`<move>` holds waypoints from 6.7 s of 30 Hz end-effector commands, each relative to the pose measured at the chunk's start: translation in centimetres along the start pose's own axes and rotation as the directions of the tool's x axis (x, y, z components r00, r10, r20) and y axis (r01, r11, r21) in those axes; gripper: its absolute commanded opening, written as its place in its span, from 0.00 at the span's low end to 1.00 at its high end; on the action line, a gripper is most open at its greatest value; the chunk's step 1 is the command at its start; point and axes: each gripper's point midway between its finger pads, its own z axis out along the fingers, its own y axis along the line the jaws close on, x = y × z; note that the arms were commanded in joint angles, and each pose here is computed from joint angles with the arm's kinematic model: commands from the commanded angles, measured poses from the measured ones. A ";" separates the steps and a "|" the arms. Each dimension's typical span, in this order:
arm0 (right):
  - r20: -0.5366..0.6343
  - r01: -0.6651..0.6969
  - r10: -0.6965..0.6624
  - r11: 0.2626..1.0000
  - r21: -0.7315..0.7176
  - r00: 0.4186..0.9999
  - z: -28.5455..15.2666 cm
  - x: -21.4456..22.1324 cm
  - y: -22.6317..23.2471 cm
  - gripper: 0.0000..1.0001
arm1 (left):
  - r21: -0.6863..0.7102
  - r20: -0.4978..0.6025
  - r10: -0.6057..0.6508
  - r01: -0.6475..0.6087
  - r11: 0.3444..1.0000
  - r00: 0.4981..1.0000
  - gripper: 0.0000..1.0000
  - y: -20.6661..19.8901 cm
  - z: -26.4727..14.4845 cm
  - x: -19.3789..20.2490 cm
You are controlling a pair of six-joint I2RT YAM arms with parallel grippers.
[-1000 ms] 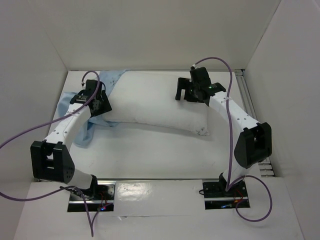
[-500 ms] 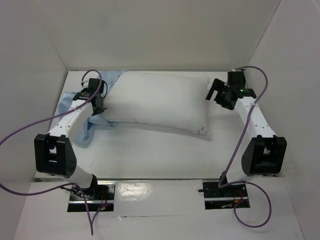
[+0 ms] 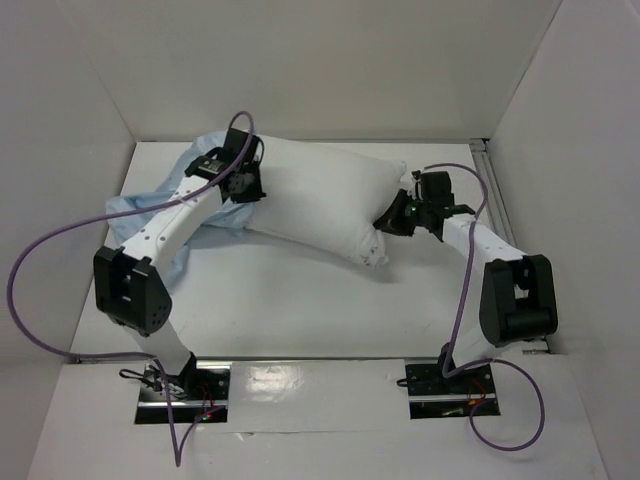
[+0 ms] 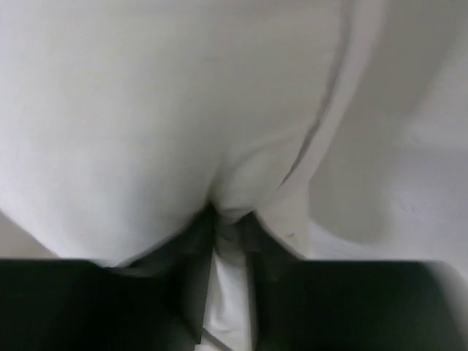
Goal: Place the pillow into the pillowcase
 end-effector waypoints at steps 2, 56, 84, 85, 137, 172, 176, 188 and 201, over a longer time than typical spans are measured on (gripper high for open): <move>0.174 0.119 -0.070 0.951 -0.285 0.982 -2.3 -4.9 10.8 0.00 | 0.303 0.017 0.124 -0.124 0.945 0.992 0.00 -11.1 -3.7 -1.3; 0.169 0.052 -0.085 0.980 0.191 0.982 -5.6 -0.5 -1.1 1.00 | -0.042 0.075 -0.137 0.141 0.989 0.988 0.78 1.9 5.3 -9.7; 0.142 0.053 -0.073 0.989 0.136 0.987 -4.8 -0.4 -0.2 1.00 | -0.062 0.114 -0.078 0.086 0.994 0.990 0.00 1.9 2.3 -11.5; 0.149 0.056 -0.076 0.990 0.132 0.986 -4.8 -0.6 0.0 1.00 | -0.013 0.131 -0.063 0.066 0.998 0.989 0.00 1.1 1.8 -12.1; 0.254 -0.206 0.198 0.979 0.004 0.947 -5.8 -7.4 0.3 1.00 | 0.438 0.301 0.225 -0.344 0.830 0.927 0.86 -15.6 -20.8 -1.4; 0.077 -0.081 0.074 0.992 0.097 0.994 -6.2 -0.6 -3.5 1.00 | -0.199 0.049 0.114 -0.102 0.975 0.992 0.48 -1.3 -5.1 15.4; -0.006 -0.004 0.005 0.999 0.052 1.000 -6.8 1.1 -2.8 1.00 | -0.197 0.027 0.099 -0.092 0.976 0.995 0.47 -0.2 -5.4 16.6; -0.175 0.052 -0.071 0.993 -0.109 0.982 -3.8 7.3 1.3 0.81 | 0.002 0.020 0.103 -0.104 0.995 0.994 0.00 -6.2 -7.2 14.9; 0.221 0.199 -0.096 0.837 -0.510 0.971 -8.8 -8.9 20.6 0.00 | 0.922 0.109 0.215 -0.180 0.342 0.970 0.00 -30.7 -21.6 0.3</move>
